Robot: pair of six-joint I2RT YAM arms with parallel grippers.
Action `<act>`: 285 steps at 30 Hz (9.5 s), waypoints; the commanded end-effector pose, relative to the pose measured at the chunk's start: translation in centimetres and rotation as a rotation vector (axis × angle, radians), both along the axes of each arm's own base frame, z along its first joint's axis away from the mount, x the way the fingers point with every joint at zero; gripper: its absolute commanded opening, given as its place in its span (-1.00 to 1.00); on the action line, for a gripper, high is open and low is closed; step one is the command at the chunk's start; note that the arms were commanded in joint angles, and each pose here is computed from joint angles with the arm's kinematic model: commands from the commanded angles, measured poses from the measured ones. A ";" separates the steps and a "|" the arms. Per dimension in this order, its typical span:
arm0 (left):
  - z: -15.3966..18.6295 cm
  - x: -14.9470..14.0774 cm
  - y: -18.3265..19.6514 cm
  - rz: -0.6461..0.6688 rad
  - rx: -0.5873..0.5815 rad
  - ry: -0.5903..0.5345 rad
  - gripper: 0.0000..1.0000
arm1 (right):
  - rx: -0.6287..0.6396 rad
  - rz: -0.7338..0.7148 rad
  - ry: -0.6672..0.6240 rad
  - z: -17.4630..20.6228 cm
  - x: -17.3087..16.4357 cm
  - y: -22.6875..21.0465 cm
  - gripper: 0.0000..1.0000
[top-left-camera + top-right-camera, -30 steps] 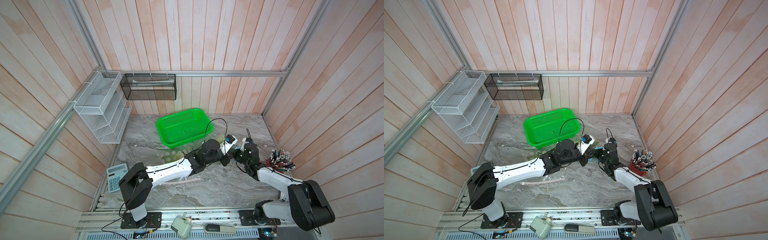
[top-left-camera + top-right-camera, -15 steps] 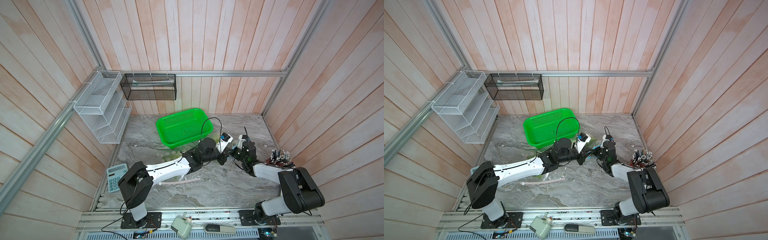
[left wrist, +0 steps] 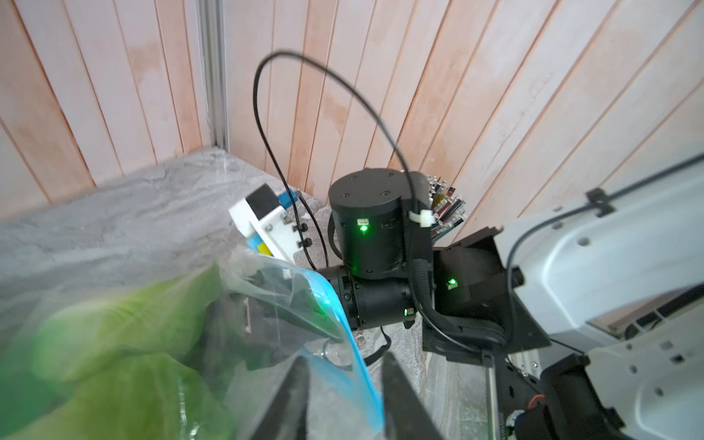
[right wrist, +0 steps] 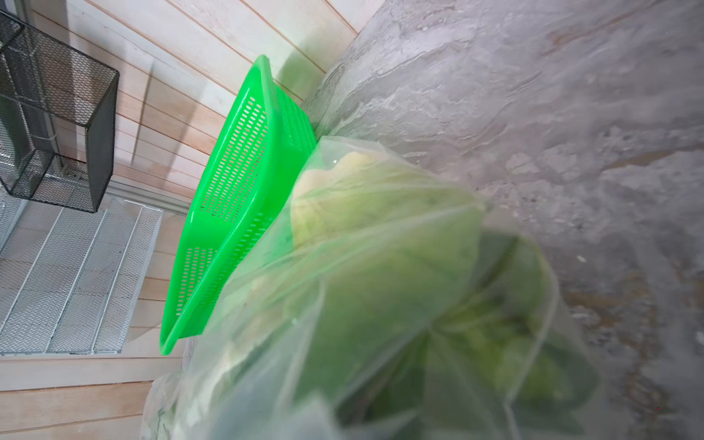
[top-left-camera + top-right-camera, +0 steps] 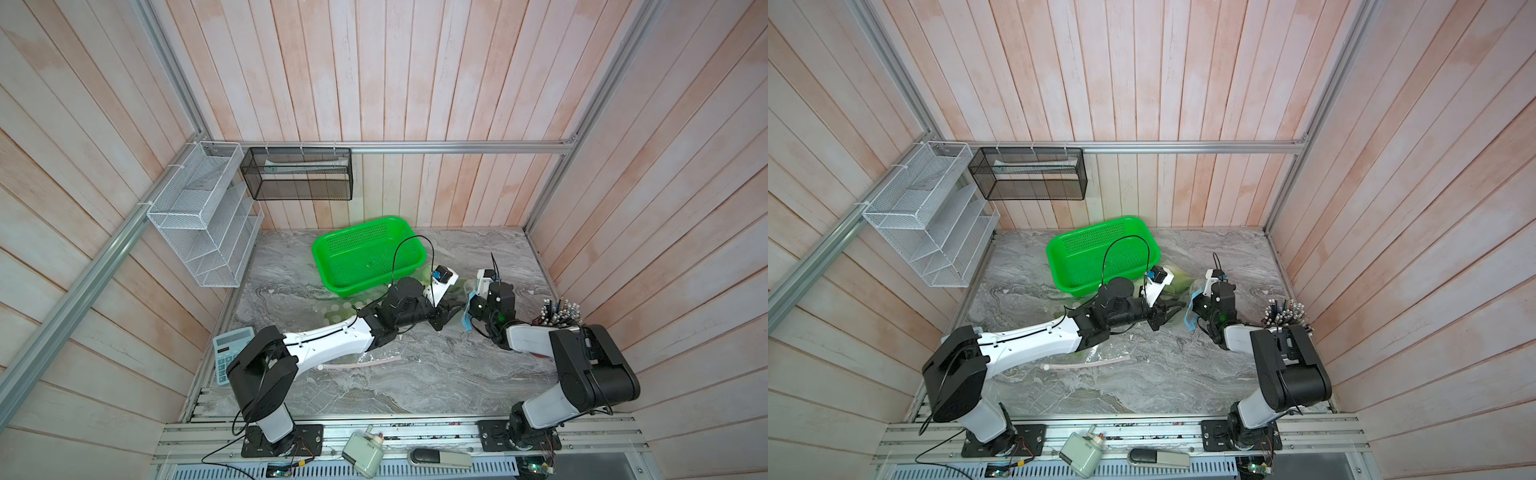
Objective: Open the zip-top bag and take out the chinese cabbages
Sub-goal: Pick up the Chinese cabbage from the zipper food storage bag, then place the Chinese cabbage in the basket.
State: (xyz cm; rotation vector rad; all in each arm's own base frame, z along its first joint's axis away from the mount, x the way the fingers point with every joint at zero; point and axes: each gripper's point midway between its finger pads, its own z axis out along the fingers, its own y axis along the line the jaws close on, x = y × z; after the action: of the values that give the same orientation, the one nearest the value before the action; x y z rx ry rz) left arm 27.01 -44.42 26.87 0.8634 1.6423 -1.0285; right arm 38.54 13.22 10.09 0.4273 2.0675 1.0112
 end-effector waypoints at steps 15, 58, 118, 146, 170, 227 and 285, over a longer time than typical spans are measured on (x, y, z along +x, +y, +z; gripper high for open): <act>-6.1 9.8 10.1 0.322 0.091 0.202 0.84 | -0.038 0.258 0.020 -0.7 -5.1 -0.4 -1.00; -17.6 12.1 12.5 0.292 0.138 0.634 0.33 | -0.062 0.591 -0.089 1.3 -4.9 6.8 -1.00; -18.0 12.2 8.6 0.034 0.125 0.693 0.19 | -0.079 0.472 -0.090 2.1 -3.4 4.9 -1.00; -16.3 13.7 13.4 0.316 0.130 0.634 -1.00 | -0.083 0.393 -0.035 3.8 -4.3 3.3 -1.00; -17.3 15.4 17.1 0.557 0.299 0.592 -1.00 | -0.096 0.320 0.023 7.8 -7.1 1.4 -1.00; -19.9 15.4 19.6 0.688 0.515 0.525 -1.00 | 0.033 0.236 -0.376 25.0 -9.3 3.7 -1.00; -16.7 14.0 17.4 0.595 0.442 0.346 -1.00 | -0.160 0.146 -0.474 25.5 8.6 7.3 -1.00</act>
State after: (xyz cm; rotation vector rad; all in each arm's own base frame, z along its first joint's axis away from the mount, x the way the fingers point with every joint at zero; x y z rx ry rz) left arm 41.03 -26.37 8.59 0.3976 2.3460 -0.3760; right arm 45.55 19.43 33.03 -0.0346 1.8488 0.9223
